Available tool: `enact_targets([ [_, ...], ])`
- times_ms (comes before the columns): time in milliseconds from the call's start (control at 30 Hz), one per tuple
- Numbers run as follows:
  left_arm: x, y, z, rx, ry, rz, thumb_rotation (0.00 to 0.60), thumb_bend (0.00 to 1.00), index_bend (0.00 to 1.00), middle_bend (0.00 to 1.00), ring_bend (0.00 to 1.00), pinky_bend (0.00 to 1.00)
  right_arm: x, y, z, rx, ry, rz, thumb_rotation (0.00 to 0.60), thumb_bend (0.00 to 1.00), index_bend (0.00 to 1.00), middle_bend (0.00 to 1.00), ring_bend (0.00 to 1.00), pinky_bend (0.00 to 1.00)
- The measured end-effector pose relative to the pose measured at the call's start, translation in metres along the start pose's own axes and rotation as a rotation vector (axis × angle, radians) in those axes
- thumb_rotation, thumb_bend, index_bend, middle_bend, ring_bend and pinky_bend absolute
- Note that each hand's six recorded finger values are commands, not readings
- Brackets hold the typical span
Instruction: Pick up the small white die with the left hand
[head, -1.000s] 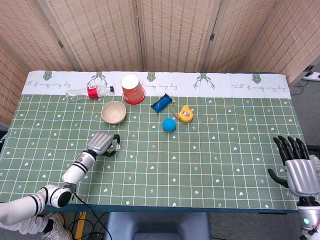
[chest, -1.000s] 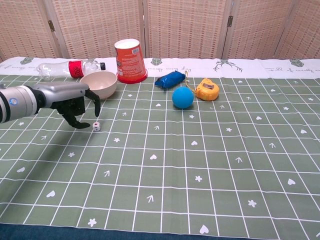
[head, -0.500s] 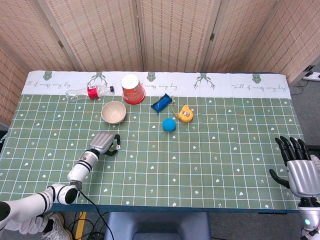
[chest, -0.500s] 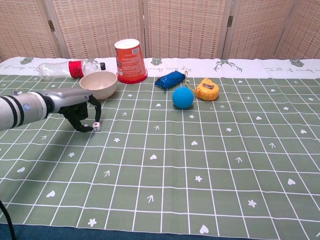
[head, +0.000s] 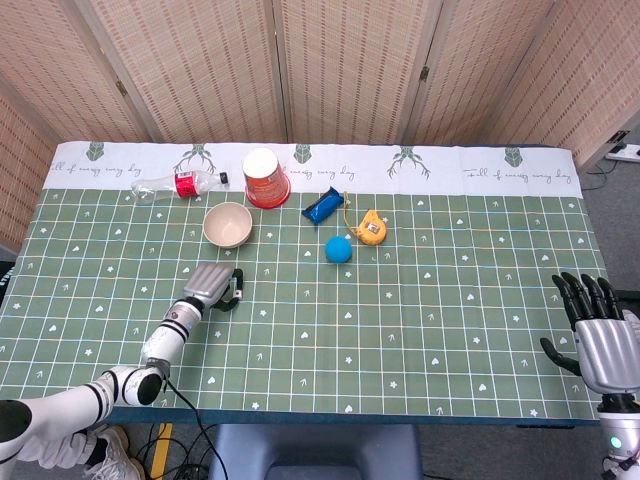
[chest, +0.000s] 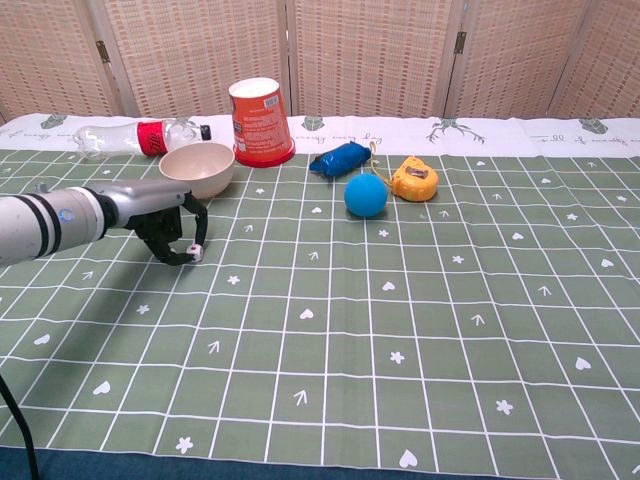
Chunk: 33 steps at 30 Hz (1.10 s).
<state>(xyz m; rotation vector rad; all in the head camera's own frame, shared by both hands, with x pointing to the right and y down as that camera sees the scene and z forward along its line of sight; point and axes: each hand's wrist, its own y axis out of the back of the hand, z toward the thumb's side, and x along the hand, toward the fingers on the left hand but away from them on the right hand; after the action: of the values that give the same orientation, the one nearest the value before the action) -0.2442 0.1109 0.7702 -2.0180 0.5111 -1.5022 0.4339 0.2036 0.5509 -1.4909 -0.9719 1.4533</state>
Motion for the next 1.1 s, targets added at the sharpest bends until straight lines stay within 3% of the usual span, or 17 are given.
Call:
enact_targets([
  [267,0.001,0.002,0.000,-0.018,0.006,0.016,0.600,0.45,0.57,0.99,0.90,1.00,0.000,-0.001,-0.001,-0.004,-0.004,-0.001,0.600,0.16,0.00,0.09,0.06,0.07],
  [567,-0.016,0.024,0.004,-0.042,-0.052,0.089,0.600,0.46,0.59,0.99,0.90,1.00,0.001,-0.001,-0.001,-0.009,-0.004,-0.003,0.600,0.16,0.00,0.09,0.06,0.07],
  [667,-0.022,0.036,0.006,-0.055,-0.073,0.130,0.600,0.46,0.59,0.99,0.90,1.00,0.001,-0.001,-0.001,-0.011,-0.003,-0.007,0.600,0.16,0.00,0.09,0.06,0.07],
  [800,-0.034,0.068,0.009,-0.146,-0.104,0.251,0.600,0.46,0.58,0.99,0.90,1.00,0.003,0.000,-0.002,-0.010,-0.008,-0.010,0.600,0.16,0.00,0.09,0.06,0.07],
  [833,-0.037,0.078,0.010,-0.174,-0.115,0.286,0.600,0.45,0.54,0.99,0.90,1.00,0.003,0.001,-0.002,-0.010,-0.007,-0.011,0.600,0.16,0.00,0.09,0.06,0.07],
  [967,-0.061,0.127,0.016,-0.304,-0.182,0.464,0.600,0.43,0.10,0.97,0.89,1.00,0.003,0.000,-0.001,-0.015,-0.004,-0.015,0.600,0.17,0.00,0.09,0.06,0.07],
  [1100,-0.080,0.152,0.018,-0.317,-0.220,0.526,0.600,0.36,0.07,0.95,0.87,1.00,0.003,0.000,-0.002,-0.016,-0.009,-0.013,0.600,0.17,0.00,0.09,0.06,0.07],
])
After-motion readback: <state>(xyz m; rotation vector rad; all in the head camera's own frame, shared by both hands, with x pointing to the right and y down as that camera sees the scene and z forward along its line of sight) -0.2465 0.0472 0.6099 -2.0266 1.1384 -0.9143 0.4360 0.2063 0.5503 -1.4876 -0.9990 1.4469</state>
